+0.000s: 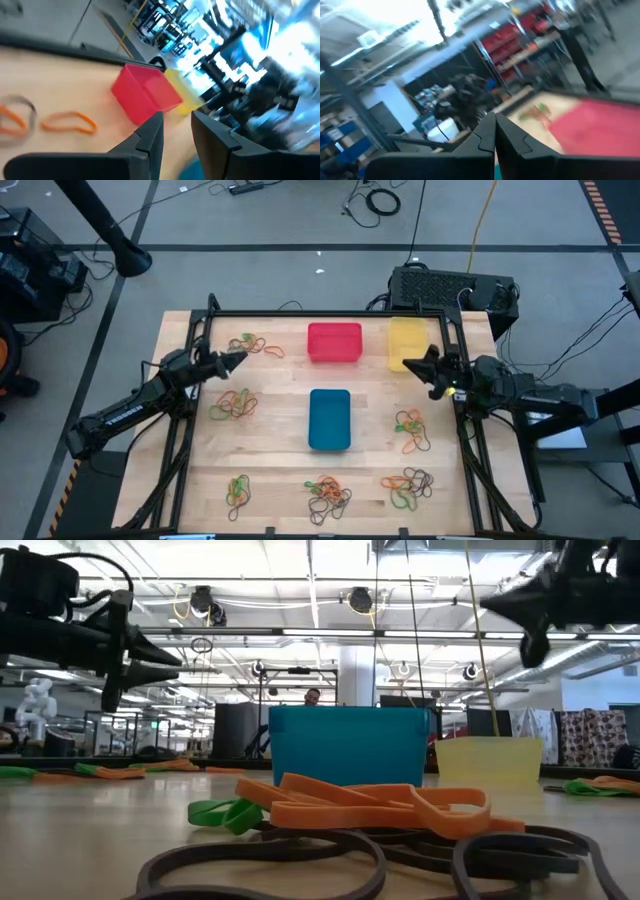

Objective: Sort rubber bands into baskets
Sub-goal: Put the orange rubber band into the blue bin

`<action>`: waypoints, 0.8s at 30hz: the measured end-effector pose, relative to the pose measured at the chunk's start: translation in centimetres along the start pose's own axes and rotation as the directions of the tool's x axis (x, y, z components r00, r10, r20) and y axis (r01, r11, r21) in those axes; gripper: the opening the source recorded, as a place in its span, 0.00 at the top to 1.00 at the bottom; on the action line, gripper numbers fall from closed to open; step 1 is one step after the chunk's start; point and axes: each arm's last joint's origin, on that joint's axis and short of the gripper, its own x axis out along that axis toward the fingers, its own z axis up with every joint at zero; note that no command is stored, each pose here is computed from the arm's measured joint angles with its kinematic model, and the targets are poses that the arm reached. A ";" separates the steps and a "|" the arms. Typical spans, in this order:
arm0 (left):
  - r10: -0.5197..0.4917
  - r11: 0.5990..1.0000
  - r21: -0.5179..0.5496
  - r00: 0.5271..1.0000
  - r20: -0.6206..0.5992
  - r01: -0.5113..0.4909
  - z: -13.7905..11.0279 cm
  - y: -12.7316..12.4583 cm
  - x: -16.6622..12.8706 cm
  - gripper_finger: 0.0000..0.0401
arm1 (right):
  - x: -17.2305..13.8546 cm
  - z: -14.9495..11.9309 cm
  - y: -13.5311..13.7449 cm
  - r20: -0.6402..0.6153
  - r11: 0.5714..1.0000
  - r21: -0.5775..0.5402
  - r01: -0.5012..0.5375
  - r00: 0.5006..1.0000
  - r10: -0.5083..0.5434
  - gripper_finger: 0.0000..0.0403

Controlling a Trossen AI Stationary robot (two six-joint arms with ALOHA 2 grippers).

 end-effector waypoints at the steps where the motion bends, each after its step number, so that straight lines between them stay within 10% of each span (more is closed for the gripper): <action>1: 0.000 0.998 -0.062 1.000 0.000 0.000 0.0 0.0 0.0 0.73 | 0.4 0.0 0.2 0.005 0.999 -0.030 -0.022 1.000 0.022 1.00; 10: -0.147 0.966 -0.219 0.989 -0.022 0.139 0.3 -1.0 -0.1 0.73 | 4.9 -0.8 2.9 -0.238 0.947 -0.182 -0.263 0.947 0.217 1.00; 24: -0.266 0.960 -0.077 0.962 0.055 0.270 4.0 -8.3 -0.5 0.78 | 13.0 -1.9 9.6 -0.579 0.684 -0.310 -0.661 0.701 0.416 0.90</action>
